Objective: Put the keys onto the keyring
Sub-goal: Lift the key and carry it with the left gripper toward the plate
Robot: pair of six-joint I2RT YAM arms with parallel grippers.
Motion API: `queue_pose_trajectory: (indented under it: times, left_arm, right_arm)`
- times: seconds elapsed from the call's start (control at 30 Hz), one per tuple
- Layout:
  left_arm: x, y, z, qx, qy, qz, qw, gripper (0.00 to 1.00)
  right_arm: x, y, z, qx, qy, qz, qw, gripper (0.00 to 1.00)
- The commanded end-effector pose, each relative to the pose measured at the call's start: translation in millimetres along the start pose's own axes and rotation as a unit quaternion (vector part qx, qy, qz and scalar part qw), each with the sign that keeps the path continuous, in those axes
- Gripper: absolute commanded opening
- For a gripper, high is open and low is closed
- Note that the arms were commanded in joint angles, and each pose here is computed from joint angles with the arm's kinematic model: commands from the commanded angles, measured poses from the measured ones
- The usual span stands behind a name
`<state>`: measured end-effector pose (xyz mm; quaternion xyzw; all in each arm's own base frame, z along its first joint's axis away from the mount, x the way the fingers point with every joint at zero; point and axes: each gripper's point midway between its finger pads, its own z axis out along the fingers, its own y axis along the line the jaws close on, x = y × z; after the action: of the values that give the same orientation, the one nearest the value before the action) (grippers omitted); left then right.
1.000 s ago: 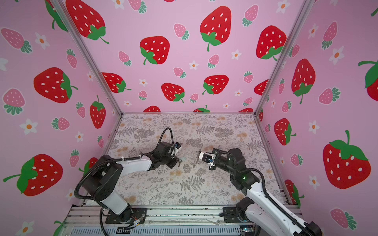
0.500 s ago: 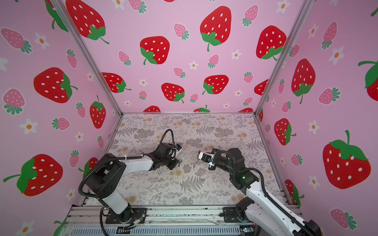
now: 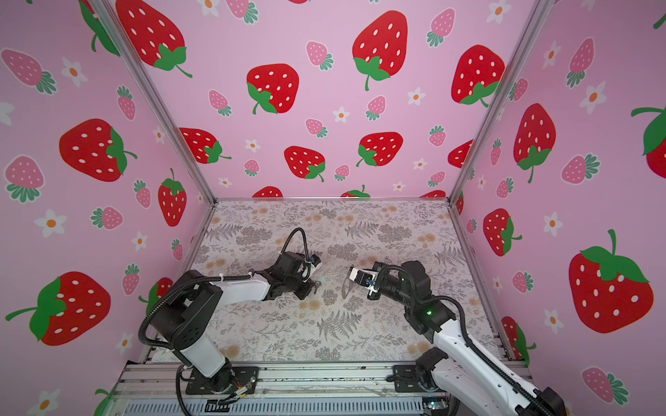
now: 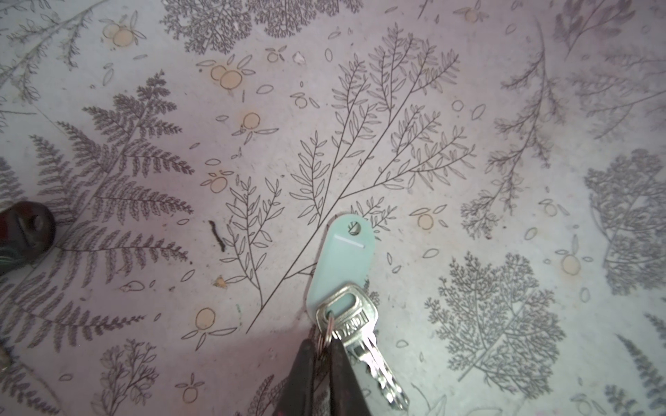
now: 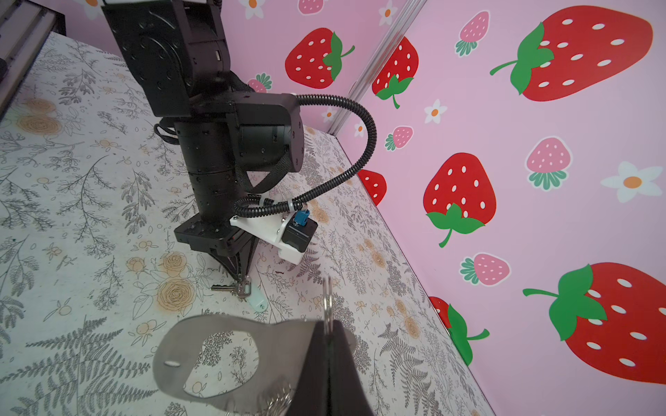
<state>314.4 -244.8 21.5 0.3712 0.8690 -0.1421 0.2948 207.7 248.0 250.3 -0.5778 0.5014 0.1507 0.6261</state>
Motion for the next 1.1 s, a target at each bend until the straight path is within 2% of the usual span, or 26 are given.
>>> queue_pose_trajectory:
  times: [0.0, 0.5, 0.83, 1.07]
  left_arm:
    - [-15, 2, 2, 0.003, -0.014, 0.009, 1.0, 0.11]
    - [-26, -3, -11, 0.006, -0.035, 0.035, 0.999, 0.01]
    - [-56, -13, -57, 0.019, -0.062, 0.087, 0.994, 0.0]
    - [-94, -23, -102, 0.016, -0.104, 0.142, 0.984, 0.0]
  right_arm:
    - [-5, -4, -1, 0.004, -0.007, -0.014, 1.0, 0.03]
    - [-4, -4, -1, 0.003, -0.007, -0.014, 1.0, 0.03]
    - [2, -1, 3, 0.003, -0.005, -0.007, 1.0, 0.02]
    - [-3, 1, 8, -0.012, -0.02, -0.005, 1.0, 0.02]
